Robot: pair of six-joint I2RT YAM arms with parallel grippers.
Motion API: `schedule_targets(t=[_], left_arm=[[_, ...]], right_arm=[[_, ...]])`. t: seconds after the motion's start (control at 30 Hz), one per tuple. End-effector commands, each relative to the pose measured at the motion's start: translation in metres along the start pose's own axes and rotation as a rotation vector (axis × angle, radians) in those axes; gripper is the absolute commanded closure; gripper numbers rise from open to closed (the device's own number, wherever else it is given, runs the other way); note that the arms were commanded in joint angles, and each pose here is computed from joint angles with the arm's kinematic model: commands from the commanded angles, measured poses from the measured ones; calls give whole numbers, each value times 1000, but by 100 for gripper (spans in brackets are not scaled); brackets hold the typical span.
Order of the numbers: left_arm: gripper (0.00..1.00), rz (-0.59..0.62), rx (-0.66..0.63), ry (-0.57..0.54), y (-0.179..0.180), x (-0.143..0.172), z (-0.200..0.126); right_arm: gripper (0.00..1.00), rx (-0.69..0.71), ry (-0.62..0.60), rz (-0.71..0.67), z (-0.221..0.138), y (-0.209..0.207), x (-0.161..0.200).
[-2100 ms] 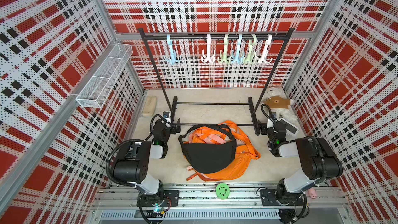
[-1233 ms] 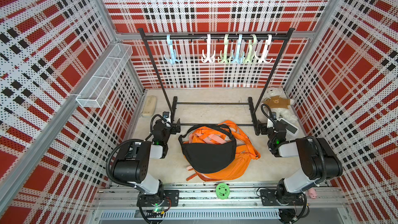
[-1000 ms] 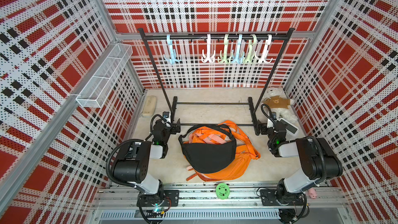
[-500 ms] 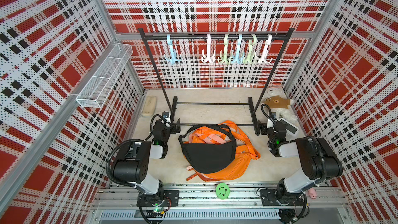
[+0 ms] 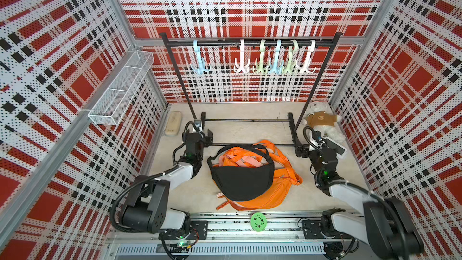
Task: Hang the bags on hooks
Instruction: Pick up the bag from the bag.
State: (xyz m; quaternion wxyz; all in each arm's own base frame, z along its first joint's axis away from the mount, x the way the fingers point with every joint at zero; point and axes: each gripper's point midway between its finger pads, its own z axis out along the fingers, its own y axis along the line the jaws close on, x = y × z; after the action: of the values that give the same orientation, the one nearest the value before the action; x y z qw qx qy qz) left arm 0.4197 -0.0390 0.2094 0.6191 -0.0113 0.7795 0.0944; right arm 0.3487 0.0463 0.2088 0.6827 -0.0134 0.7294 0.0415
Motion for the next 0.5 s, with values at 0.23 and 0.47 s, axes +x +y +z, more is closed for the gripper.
schedule_targets(t=[0.23,0.47], left_arm=[[1,-201,171,240,-30,-43,-101],[1,-337,348,297,-57,-42,-185]], right_arm=[[0,-149,449,380,-74,43,15],[0,-450,516,84,-124,123,-15]])
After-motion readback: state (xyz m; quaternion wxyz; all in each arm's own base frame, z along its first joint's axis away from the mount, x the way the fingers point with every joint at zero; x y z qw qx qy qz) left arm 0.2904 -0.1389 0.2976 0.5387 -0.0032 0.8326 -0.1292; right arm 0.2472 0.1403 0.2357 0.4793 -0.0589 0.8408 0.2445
